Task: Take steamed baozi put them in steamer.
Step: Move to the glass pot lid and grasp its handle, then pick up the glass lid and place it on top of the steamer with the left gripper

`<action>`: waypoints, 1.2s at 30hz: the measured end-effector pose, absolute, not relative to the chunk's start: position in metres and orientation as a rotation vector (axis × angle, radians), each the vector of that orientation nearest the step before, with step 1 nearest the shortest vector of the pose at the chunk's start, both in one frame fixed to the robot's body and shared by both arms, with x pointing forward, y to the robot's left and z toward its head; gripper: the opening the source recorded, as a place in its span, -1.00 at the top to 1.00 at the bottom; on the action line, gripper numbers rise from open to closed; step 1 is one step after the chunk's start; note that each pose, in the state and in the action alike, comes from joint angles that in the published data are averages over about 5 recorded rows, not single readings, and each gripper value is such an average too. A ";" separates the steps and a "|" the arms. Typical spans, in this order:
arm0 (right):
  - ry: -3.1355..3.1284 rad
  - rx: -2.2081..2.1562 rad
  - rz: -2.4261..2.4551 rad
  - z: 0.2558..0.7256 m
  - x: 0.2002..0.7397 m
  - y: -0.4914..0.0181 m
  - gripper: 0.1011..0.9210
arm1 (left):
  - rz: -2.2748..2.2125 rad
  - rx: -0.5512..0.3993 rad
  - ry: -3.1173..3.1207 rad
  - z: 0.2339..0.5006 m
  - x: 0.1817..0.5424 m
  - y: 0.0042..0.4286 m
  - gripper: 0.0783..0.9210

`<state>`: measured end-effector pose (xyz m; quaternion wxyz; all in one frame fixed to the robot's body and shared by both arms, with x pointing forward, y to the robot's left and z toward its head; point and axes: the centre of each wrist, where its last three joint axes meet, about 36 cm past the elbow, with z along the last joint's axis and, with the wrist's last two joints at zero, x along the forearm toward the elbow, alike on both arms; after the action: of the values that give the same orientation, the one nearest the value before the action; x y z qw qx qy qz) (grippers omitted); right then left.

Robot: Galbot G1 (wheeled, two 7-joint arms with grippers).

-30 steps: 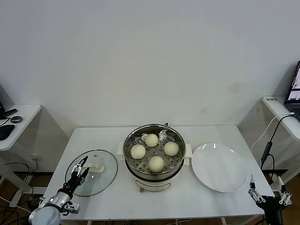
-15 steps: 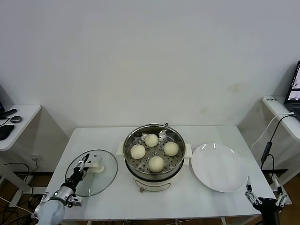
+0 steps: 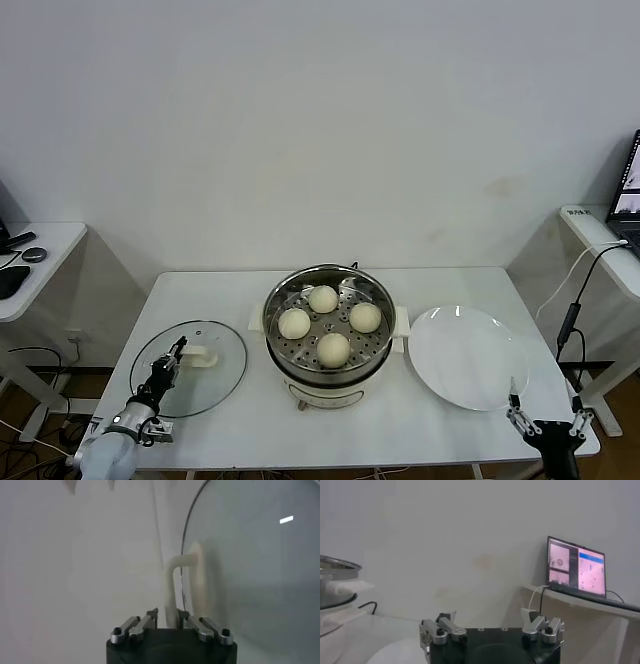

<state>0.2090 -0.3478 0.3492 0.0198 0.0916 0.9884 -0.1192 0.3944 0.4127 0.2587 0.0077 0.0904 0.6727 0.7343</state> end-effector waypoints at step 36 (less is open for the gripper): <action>3.140 0.054 -0.449 0.297 0.221 -0.306 -0.76 | 2.083 0.070 2.302 0.467 0.363 0.248 0.79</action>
<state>0.2205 -0.3059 0.2973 -0.0156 0.0170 0.9897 -0.1415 0.3629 0.2481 0.4672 0.0182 0.0225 0.7413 0.6706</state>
